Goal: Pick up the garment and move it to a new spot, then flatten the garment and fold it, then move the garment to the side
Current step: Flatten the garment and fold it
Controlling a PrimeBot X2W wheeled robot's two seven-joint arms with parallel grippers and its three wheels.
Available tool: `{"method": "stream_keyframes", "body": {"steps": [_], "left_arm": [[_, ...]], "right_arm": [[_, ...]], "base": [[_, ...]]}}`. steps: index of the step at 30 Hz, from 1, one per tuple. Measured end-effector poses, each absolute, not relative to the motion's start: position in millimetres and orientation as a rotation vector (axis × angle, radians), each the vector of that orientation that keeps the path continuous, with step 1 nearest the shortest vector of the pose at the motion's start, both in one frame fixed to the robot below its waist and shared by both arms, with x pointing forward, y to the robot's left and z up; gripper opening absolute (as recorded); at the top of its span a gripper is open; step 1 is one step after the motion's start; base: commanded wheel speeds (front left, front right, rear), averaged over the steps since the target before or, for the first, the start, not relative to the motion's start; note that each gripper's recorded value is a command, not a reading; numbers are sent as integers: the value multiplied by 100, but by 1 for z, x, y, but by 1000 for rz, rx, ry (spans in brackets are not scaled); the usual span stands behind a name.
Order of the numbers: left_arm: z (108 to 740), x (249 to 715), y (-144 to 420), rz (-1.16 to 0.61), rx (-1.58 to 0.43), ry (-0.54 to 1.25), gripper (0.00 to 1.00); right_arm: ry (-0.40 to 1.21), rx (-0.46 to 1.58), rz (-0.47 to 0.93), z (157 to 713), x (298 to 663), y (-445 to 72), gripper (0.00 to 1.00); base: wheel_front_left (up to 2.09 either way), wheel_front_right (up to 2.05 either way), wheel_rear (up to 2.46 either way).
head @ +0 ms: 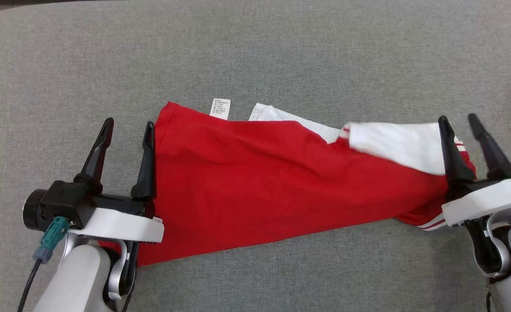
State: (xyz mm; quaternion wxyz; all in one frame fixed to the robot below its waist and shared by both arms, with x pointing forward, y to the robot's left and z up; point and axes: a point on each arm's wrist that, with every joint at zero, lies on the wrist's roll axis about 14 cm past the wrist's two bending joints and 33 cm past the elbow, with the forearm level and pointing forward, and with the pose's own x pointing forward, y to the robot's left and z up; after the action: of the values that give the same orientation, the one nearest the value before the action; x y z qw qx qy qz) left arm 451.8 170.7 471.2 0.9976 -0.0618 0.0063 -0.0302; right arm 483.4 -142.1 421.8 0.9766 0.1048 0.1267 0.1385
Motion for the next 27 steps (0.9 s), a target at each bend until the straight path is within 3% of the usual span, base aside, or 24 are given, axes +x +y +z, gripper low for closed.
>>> {"method": "stream_keyframes", "body": {"steps": [12,27], "left_arm": [[484,448,175,-46,-105,-21,100],[491,399,177,-52,-75,-1,100]], "right_arm": [[-41,52,237,502,472,-169,100],[31,92,196,510,381,-168,100]], "base": [[0,0,0],[0,0,0]]}}
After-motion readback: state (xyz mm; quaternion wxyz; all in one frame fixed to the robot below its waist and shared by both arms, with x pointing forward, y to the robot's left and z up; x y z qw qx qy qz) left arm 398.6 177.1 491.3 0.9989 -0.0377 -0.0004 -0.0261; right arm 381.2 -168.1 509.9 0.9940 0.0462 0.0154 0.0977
